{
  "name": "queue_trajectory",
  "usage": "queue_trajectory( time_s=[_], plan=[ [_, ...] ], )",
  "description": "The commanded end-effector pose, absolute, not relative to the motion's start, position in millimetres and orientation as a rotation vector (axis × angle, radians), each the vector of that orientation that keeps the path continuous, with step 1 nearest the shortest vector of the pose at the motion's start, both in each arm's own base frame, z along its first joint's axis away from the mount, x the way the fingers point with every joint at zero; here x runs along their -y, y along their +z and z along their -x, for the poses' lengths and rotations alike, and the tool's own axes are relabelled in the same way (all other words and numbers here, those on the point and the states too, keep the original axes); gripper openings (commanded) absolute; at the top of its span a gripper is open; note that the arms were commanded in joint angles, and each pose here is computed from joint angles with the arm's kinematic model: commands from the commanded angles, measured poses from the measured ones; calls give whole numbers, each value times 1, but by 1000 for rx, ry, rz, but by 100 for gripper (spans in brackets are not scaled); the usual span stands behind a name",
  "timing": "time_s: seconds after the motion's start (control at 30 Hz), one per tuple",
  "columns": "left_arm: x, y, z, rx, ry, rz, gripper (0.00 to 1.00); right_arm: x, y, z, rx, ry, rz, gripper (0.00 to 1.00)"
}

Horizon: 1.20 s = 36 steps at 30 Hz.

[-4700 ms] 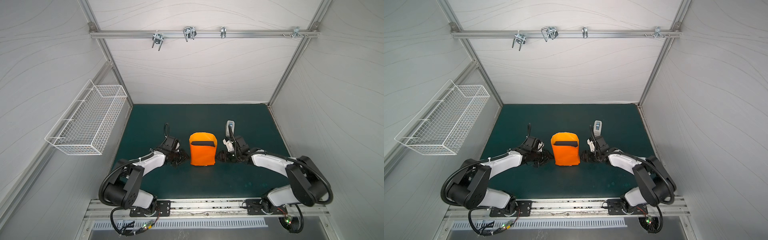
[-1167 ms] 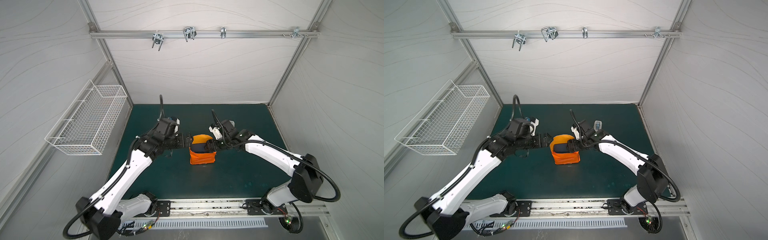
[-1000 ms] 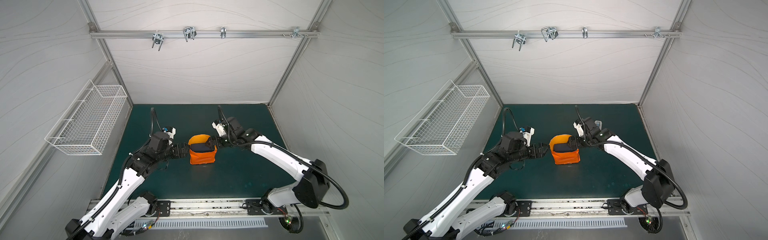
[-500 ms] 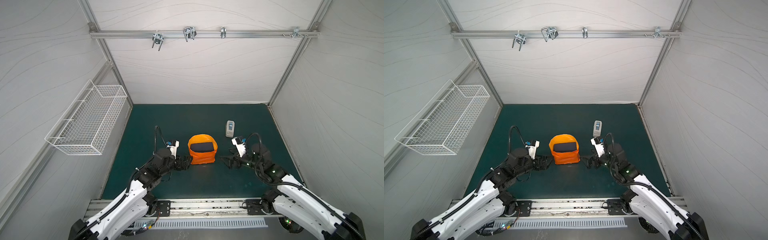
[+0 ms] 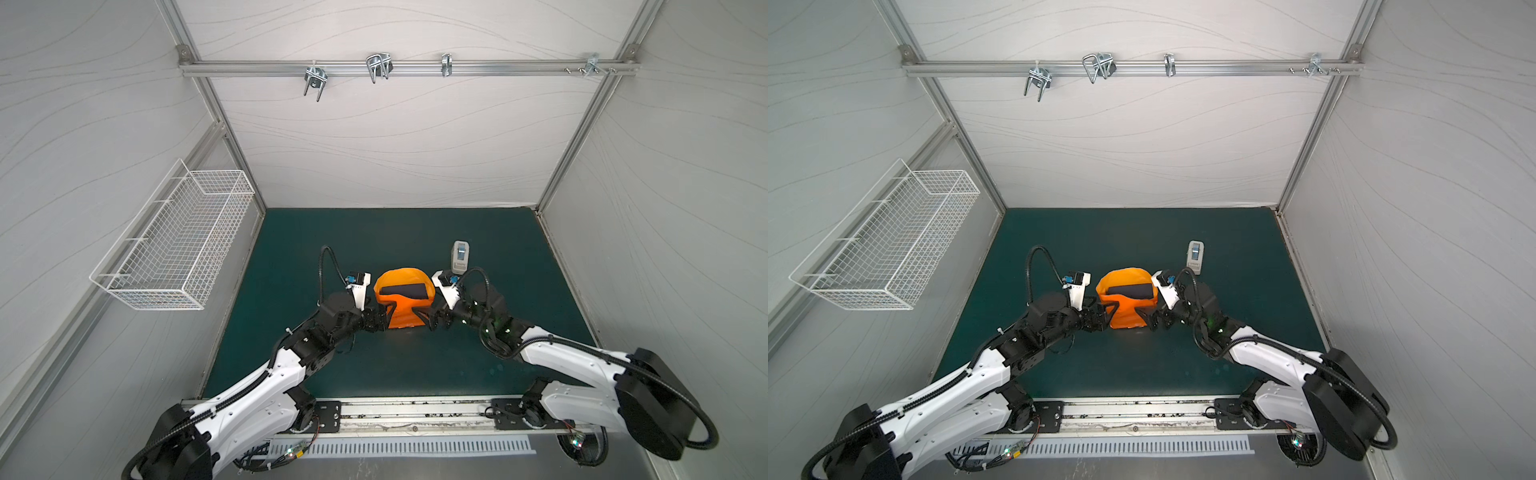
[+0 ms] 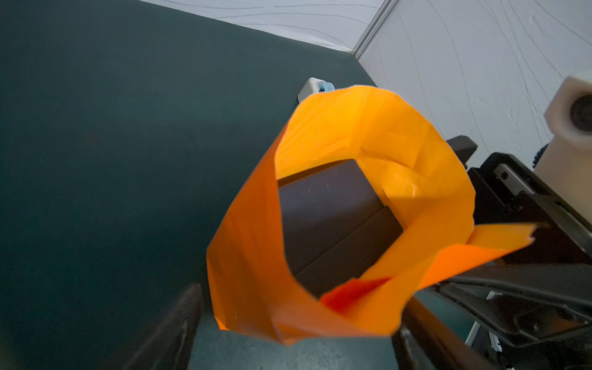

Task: Wrap a gift box in wrapping paper
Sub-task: Fold the wrapping paper for the gift box.

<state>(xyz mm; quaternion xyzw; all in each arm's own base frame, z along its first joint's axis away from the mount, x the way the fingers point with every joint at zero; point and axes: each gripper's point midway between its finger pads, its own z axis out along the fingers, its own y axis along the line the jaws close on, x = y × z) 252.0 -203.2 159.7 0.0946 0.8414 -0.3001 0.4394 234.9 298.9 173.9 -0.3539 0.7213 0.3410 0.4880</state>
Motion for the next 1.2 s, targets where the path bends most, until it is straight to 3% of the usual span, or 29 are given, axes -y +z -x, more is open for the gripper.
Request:
queue_trajectory(
  time_s=[0.0,0.27,0.37,0.43,0.53,0.57,0.67,0.77,0.8,0.93,1.0,1.17],
  plan=[
    [216,185,-267,-2004,-766,-264,87,-313,208,-244,-1611,853,856,93],
    [213,175,-276,-2041,-731,-185,75,-316,190,-243,-1695,848,866,63],
    [209,174,-274,-2040,-700,-163,69,-315,177,-245,-1738,791,855,41],
    [209,171,-273,-2052,-683,-180,64,-315,171,-248,-1758,759,843,40],
    [212,165,-272,-2097,-650,-219,48,-316,168,-250,-1768,728,846,37],
    [213,165,-272,-2107,-640,-232,43,-316,169,-251,-1769,726,842,42],
    [216,165,-273,-2121,-610,-257,40,-315,174,-254,-1789,705,818,78],
    [212,164,-274,-2130,-575,-241,41,-297,176,-261,-1809,627,729,98],
    [210,163,-274,-2134,-564,-233,43,-290,178,-262,-1797,614,699,99],
    [199,161,-271,-2128,-540,-184,72,-277,167,-258,-1803,694,681,99],
    [195,159,-269,-2123,-535,-178,76,-272,162,-260,-1797,792,641,99],
    [199,155,-269,-2139,-543,-191,75,-281,166,-259,-1710,889,662,99]
  ],
)
